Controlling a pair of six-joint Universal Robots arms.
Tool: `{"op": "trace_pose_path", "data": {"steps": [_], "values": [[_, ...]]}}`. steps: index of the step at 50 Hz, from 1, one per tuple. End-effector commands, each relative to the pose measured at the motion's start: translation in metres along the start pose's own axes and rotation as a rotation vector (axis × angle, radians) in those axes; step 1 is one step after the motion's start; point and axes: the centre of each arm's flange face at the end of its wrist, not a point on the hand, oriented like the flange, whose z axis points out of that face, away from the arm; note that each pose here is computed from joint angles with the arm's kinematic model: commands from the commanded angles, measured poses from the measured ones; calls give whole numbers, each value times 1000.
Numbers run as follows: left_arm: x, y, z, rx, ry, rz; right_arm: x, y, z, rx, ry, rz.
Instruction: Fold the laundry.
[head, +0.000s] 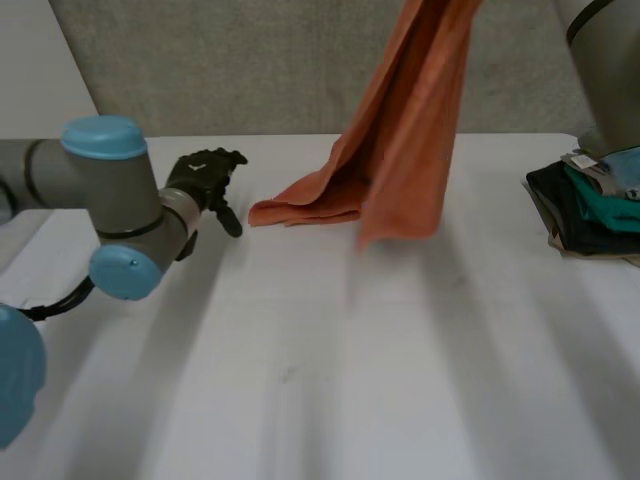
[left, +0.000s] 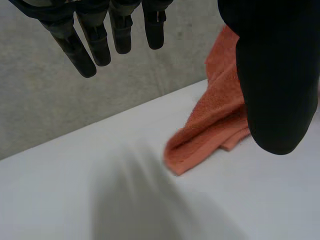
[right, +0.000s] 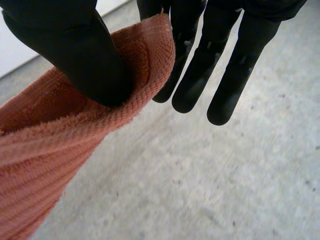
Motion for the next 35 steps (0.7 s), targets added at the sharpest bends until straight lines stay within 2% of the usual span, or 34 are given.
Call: {"op": "trace_pose_path", "data": {"steps": [1, 7, 13, 21, 25, 28, 29, 35], "values": [[30, 16, -1, -74, 61, -39, 0, -52, -8, 64, -11, 29], [50, 25, -2, -107, 87, -44, -6, -80, -16, 75, -36, 59], [56, 21, 2, -87, 29, -49, 0, -107, -25, 101, -40, 84], [56, 23, -5, -151, 9, -37, 31, -94, -17, 82, 52, 83], [24, 6, -10, -162, -48, -55, 46, -75, -13, 36, 88, 57], [-10, -28, -18, -86, -83, -76, 48, -64, -13, 5, 87, 48], [-27, -46, -23, -36, -87, -73, 48, -62, -14, -2, 86, 45], [-69, -99, -65, 60, -111, -28, 51, -54, -15, -12, 88, 33]]}}
